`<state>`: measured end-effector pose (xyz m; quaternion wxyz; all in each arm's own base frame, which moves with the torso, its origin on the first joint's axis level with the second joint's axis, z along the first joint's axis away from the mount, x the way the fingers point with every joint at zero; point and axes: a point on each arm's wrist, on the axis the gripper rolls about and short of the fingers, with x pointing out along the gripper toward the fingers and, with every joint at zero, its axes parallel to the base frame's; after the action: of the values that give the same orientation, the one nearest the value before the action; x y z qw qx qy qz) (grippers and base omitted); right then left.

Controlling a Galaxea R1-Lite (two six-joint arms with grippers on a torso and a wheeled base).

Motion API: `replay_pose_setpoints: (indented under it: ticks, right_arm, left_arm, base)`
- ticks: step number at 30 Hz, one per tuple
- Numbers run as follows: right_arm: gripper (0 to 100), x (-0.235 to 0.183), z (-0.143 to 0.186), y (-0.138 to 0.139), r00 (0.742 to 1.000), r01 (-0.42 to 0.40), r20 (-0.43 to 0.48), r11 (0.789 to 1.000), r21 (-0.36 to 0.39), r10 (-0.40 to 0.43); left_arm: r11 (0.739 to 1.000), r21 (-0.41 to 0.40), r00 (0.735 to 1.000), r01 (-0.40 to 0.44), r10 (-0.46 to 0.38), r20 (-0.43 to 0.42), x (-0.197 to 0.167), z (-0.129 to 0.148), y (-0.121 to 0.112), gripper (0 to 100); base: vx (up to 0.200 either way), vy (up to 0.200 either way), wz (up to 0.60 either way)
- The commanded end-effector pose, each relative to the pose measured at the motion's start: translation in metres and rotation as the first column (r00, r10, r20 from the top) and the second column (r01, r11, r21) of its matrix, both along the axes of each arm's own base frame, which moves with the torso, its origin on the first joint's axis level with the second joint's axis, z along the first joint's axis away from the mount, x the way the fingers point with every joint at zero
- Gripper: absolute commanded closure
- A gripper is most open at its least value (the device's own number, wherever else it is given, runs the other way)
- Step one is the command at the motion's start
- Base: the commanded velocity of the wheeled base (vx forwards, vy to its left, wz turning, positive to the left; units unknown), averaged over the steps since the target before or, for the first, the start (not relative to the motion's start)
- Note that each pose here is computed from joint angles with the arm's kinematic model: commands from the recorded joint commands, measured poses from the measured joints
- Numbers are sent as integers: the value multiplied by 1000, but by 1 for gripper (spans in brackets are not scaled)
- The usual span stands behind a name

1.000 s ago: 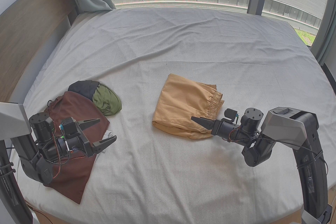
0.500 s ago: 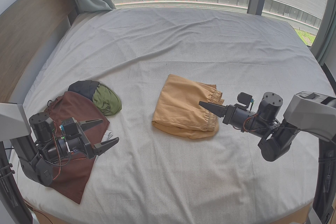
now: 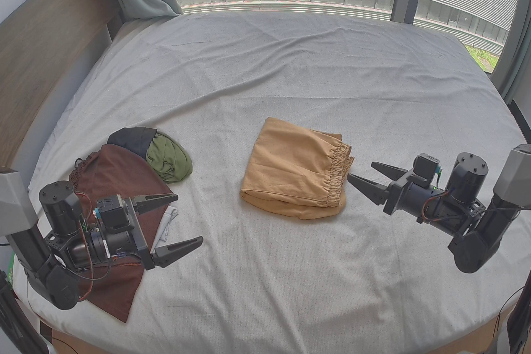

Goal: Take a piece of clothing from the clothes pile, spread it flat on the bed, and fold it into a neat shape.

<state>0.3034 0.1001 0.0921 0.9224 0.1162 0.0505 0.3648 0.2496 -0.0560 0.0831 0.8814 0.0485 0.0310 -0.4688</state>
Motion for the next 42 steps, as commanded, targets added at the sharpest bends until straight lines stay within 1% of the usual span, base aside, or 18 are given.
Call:
replay_pose_setpoints:
  ticks: [1,4,5,10,16,17,18,21,23,24,27,30,31,34,37,38,39,42]
  right_arm:
    - [0,-38,26,-19,991,91,103,994,-65,-84]
    - [0,-49,33,-23,989,96,116,994,-60,-89]
    - [0,-58,37,-29,987,109,127,992,-59,-101]
    - [0,-79,47,-40,980,135,154,989,-53,-126]
    - [0,-112,62,-50,968,149,211,988,-34,-138]
    - [0,-121,68,-54,959,162,241,987,-23,-152]
    - [0,-121,68,-54,959,162,241,987,-23,-152]
    - [0,-138,82,-63,932,191,313,981,4,-183]
    - [0,-139,82,-63,930,194,318,981,3,-185]
    - [0,-149,88,-72,907,236,358,972,10,-224]
    - [0,-164,90,-78,886,266,388,964,21,-253]
    - [0,-178,91,-83,865,292,419,956,27,-276]
    - [0,-183,92,-84,856,301,431,953,31,-284]
    - [0,-195,92,-85,843,304,454,952,41,-289]
    - [0,-208,95,-86,828,306,478,951,50,-292]
    - [0,-208,95,-86,828,306,478,951,50,-292]
    - [0,-219,96,-87,818,313,492,948,52,-297]
    - [0,-237,93,-89,817,323,492,946,38,-299]
  left_arm:
    - [998,-11,993,64,-63,99,-35,29,-8,0]
    - [996,-24,990,81,-77,120,-43,37,-10,0]
    - [995,-42,989,90,-84,120,-56,43,-9,0]
    - [992,-57,986,113,-105,128,-79,49,-7,0]
    - [980,-85,969,180,-162,184,-98,62,-16,0]
    - [975,-95,964,200,-179,196,-107,66,-16,0]
    - [975,-95,964,200,-179,196,-107,66,-16,0]
    - [962,-129,953,242,-211,217,-126,73,-14,0]
    - [960,-132,952,246,-213,221,-127,74,-14,0]
    - [950,-158,939,270,-223,262,-139,83,-11,0]
    - [935,-180,928,307,-252,274,-151,89,-10,0]
    - [943,-193,941,272,-219,258,-160,89,-7,0]
    - [951,-201,952,235,-183,246,-162,89,-5,0]
    - [960,-224,964,166,-110,242,-172,90,1,0]
    - [962,-228,965,149,-91,246,-184,90,8,0]
    - [962,-228,965,149,-91,246,-184,90,8,0]
    - [965,-225,969,132,-78,233,-193,87,14,0]
    - [971,-219,976,98,-50,213,-207,81,22,0]
  base:
    - [0,0,0]
    - [0,0,0]
    - [0,0,0]
    - [0,0,0]
    - [0,0,0]
    - [0,0,0]
    - [0,0,0]
    - [0,0,0]
    - [0,0,0]
    - [0,0,0]
    - [0,0,0]
    - [0,0,0]
    - [0,0,0]
    - [0,0,0]
    - [0,0,0]
    - [0,0,0]
    - [0,0,0]
    - [0,0,0]
